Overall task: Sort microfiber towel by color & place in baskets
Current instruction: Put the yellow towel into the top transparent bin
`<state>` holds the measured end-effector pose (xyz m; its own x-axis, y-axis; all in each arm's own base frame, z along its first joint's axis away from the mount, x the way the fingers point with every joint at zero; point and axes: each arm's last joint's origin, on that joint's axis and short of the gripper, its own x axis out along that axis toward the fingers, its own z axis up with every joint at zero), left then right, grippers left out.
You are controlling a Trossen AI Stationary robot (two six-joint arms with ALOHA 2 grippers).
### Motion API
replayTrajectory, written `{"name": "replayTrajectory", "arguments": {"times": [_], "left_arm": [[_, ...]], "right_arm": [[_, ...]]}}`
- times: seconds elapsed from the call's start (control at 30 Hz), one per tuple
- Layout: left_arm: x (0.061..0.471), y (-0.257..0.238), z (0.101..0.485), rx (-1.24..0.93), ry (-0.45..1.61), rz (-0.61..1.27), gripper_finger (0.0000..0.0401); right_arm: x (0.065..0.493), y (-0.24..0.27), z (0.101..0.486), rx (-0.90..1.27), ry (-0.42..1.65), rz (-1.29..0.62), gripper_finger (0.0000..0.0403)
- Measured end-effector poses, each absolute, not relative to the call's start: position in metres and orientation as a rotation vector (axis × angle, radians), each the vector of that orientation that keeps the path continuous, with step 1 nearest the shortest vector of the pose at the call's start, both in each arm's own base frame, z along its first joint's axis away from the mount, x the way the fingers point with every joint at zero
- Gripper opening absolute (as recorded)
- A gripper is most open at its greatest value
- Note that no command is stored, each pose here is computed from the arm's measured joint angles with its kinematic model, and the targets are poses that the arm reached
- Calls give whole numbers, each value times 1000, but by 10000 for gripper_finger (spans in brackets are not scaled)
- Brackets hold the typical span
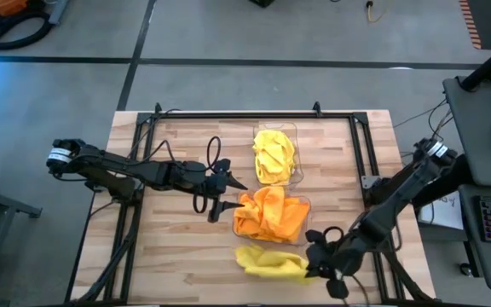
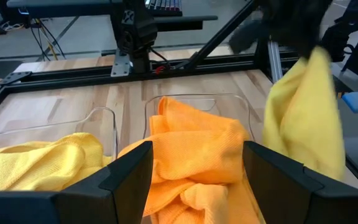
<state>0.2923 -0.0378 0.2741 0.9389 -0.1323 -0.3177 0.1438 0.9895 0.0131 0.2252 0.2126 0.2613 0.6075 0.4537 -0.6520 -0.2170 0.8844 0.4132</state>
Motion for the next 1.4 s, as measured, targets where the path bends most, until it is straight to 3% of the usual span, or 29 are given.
{"name": "replayTrajectory", "arguments": {"times": [0.23, 0.6, 0.8, 1.0, 1.4], "left_arm": [[292, -38, 274, 37, 323, -139, 232], [292, -38, 274, 37, 325, -138, 232], [292, -38, 274, 37, 325, -139, 232], [292, -38, 274, 37, 325, -139, 232], [292, -38, 274, 37, 325, -139, 232]], "right_arm": [[227, 213, 322, 170, 616, 477, 9], [224, 201, 403, -172, 278, 414, 8], [222, 193, 429, -390, 181, 265, 8], [226, 173, 449, -540, 156, -34, 8], [240, 90, 483, -529, 149, -370, 8]]}}
